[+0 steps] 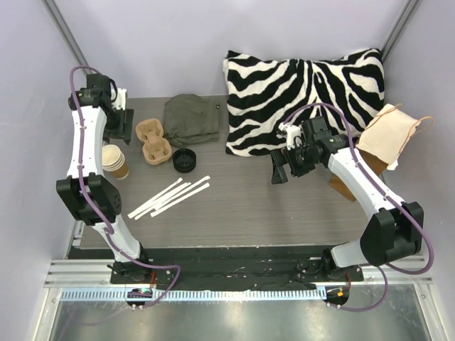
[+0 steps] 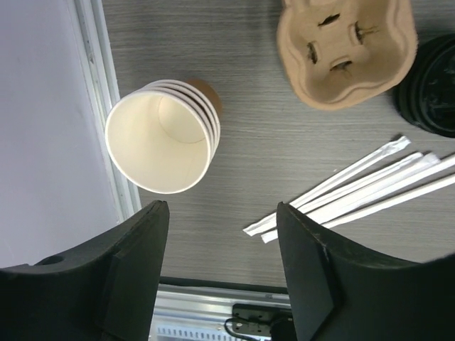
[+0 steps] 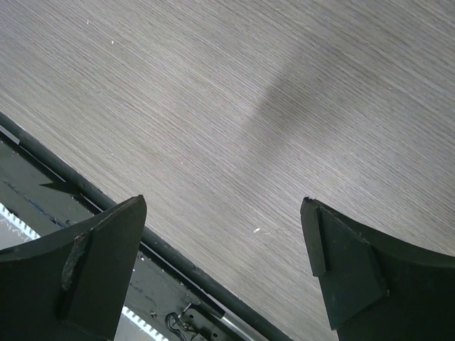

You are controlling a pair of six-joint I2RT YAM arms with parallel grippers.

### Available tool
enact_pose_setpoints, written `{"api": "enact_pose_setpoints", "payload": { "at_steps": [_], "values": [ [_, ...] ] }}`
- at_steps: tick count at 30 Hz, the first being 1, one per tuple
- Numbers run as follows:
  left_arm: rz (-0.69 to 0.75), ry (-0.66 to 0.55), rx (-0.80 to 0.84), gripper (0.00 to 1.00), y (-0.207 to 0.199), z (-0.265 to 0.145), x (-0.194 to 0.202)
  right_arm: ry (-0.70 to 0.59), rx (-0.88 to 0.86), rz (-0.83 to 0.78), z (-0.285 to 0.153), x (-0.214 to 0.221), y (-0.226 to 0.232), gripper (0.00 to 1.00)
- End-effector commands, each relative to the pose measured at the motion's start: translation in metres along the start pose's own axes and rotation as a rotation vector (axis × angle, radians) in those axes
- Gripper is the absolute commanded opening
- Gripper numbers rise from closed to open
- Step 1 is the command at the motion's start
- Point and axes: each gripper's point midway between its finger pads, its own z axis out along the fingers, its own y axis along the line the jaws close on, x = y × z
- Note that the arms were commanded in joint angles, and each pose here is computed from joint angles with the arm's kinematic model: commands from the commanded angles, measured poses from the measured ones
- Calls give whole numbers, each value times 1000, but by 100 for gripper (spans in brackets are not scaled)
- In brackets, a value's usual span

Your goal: Pack the takeout coffee

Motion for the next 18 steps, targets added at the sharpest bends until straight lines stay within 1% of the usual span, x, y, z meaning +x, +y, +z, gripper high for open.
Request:
{"api": "enact_pose_setpoints", "payload": {
  "at_steps": [1,3,4,9,11,18],
  "values": [
    [15,-17,-86,63,18,2,-3,-15,-7,-19,-8,-13,2,100],
    [4,0,-95,56,23,7,2,-1,-10,-17,-7,-13,2,100],
    [-10,-4,-99,55,28,10,2,-1,-9,-18,-8,-14,2,100],
    [-30,38,-35,52,35,24,14,23,-14,-17,-9,-15,2,100],
    [-16,73,-9,51,35,31,24,30,-23,-12,-6,-16,3,100],
    [11,116,21,48,33,47,42,75,-15,2,0,-10,-2,100]
  ]
}}
